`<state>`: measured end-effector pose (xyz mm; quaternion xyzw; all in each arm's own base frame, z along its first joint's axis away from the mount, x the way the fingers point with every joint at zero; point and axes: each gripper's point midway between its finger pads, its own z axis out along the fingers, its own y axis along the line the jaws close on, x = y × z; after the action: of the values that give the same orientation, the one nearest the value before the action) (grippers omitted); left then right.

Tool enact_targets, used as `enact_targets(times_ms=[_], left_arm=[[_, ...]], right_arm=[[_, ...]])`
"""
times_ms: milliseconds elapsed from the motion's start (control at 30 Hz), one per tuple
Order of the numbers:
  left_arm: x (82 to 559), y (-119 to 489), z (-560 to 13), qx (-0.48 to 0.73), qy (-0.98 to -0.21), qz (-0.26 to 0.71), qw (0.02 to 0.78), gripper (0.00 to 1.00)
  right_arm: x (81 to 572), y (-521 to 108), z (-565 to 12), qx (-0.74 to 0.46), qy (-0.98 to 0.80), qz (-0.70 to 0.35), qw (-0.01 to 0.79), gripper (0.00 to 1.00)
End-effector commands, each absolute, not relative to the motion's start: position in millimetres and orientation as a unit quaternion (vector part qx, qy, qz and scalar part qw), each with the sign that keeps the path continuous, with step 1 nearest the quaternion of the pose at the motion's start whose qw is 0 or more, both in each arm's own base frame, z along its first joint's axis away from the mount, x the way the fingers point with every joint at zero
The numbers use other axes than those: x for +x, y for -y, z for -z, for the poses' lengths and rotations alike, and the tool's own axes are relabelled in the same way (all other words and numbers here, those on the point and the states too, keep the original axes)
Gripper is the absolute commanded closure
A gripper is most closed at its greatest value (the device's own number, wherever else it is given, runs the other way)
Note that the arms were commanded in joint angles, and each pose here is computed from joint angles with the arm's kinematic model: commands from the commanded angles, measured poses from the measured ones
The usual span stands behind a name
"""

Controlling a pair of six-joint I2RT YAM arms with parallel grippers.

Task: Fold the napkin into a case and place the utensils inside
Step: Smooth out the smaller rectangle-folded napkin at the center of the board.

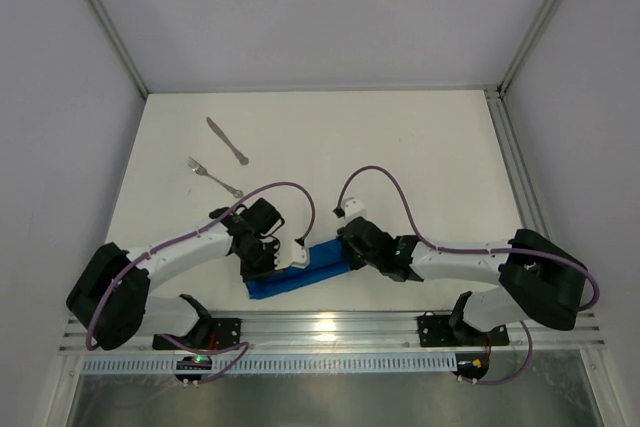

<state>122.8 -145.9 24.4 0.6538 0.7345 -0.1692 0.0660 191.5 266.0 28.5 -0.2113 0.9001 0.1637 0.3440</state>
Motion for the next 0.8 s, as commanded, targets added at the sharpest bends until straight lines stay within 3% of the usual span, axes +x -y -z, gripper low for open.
enact_targets(times_ms=[0,133,300,567,767], left_arm=[[118,147,-36,0.659,-0.727,0.18,0.067,1.0],[117,151,-37,0.655,-0.728,0.19,0.067,1.0],[117,155,-38,0.655,-0.725,0.2,0.069,1.0],[116,157,-38,0.654,-0.725,0.205,0.064,0.99],[112,158,-42,0.653,-0.723,0.216,0.069,0.98]], right_arm=[[197,-271,-43,-0.236,-0.877,-0.182,0.376,0.81],[195,-275,-60,-0.247,-0.866,-0.2,0.386,0.61],[196,-281,-110,-0.238,-0.835,-0.249,0.429,0.51],[194,-318,-142,-0.233,-0.819,-0.318,0.417,0.51],[186,-349,-117,-0.222,-0.834,-0.361,0.355,0.65]])
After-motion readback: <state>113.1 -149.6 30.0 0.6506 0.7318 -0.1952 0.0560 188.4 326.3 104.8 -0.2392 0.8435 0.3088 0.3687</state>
